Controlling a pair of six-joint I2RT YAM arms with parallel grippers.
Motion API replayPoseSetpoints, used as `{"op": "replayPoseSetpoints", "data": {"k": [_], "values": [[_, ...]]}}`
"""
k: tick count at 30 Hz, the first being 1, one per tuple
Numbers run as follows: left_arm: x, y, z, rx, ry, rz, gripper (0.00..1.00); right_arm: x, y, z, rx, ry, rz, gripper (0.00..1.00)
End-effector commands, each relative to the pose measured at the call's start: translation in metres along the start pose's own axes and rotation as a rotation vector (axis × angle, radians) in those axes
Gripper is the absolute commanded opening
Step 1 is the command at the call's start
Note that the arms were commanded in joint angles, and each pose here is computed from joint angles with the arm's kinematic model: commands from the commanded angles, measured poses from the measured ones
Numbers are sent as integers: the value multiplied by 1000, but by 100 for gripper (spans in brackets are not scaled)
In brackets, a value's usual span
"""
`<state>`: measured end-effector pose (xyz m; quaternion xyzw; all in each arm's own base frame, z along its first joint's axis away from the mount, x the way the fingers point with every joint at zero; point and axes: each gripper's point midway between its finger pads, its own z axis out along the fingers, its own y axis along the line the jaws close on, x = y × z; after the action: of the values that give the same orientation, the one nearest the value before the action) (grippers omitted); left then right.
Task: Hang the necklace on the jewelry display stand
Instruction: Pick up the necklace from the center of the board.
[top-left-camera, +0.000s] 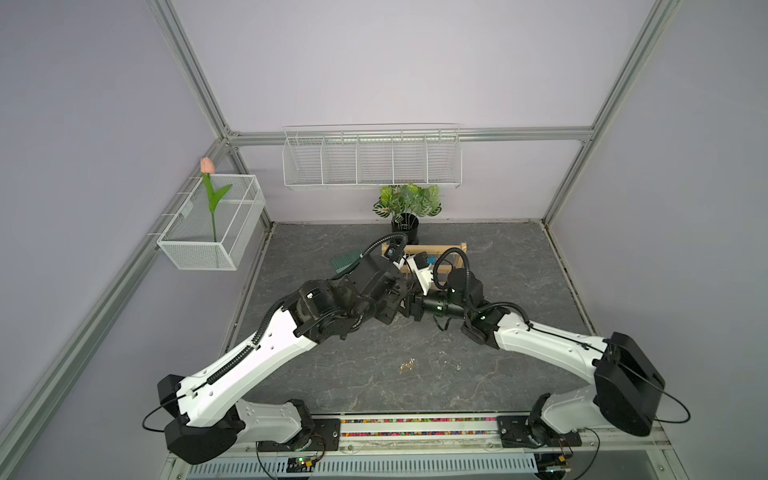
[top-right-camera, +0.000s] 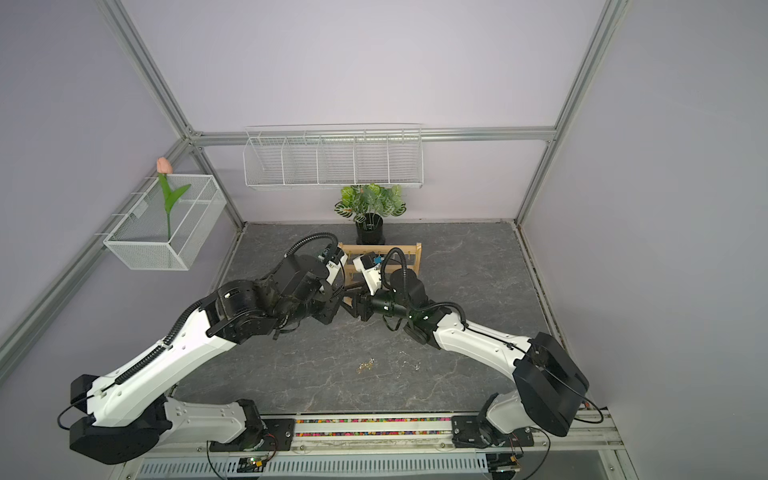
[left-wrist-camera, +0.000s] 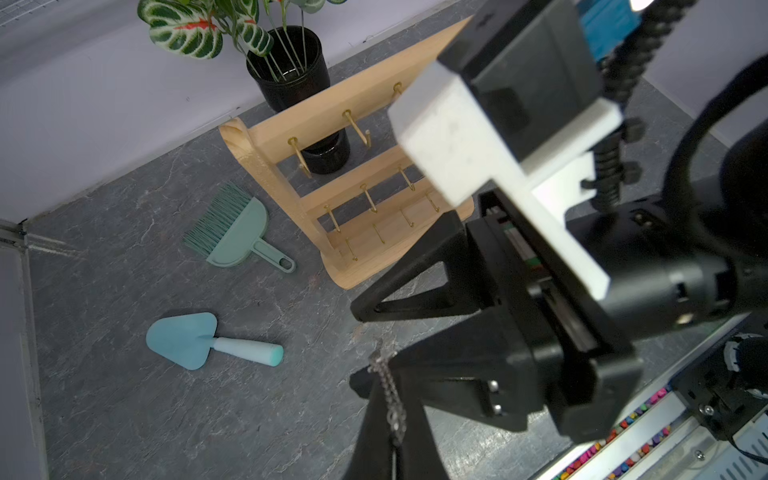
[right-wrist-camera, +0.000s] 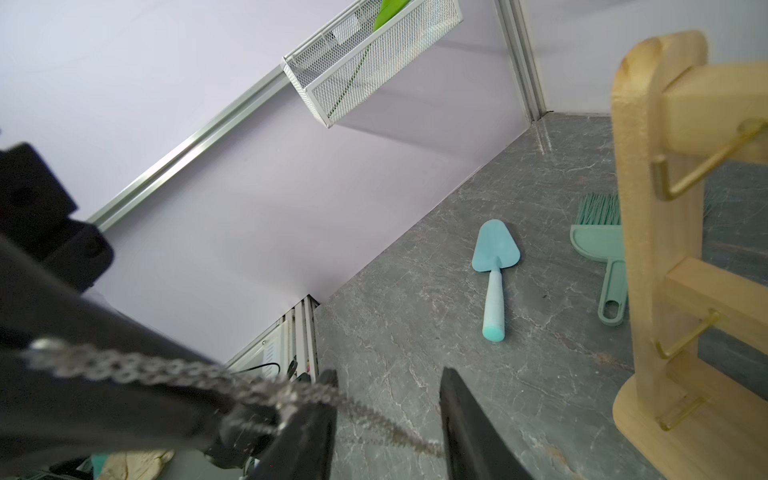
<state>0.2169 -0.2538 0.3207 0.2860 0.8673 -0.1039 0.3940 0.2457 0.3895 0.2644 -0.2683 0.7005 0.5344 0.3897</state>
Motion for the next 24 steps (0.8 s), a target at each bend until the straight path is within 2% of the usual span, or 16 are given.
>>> {"op": "replayPoseSetpoints", "data": {"k": [1,4,15,24], "values": [[-20,-4,-15,44,-83,-35,0,-9,4,8,-21,-36,-1,49],[-24,-8,-20,75,-103,-48,0,-8,-4,8,17,-50,8,52],[-29,3,-33,44,-146,-74,0,-8,-39,-9,176,-114,59,50],[-34,0,-34,55,-158,-75,0,-21,-34,-13,159,-183,59,40]]}}
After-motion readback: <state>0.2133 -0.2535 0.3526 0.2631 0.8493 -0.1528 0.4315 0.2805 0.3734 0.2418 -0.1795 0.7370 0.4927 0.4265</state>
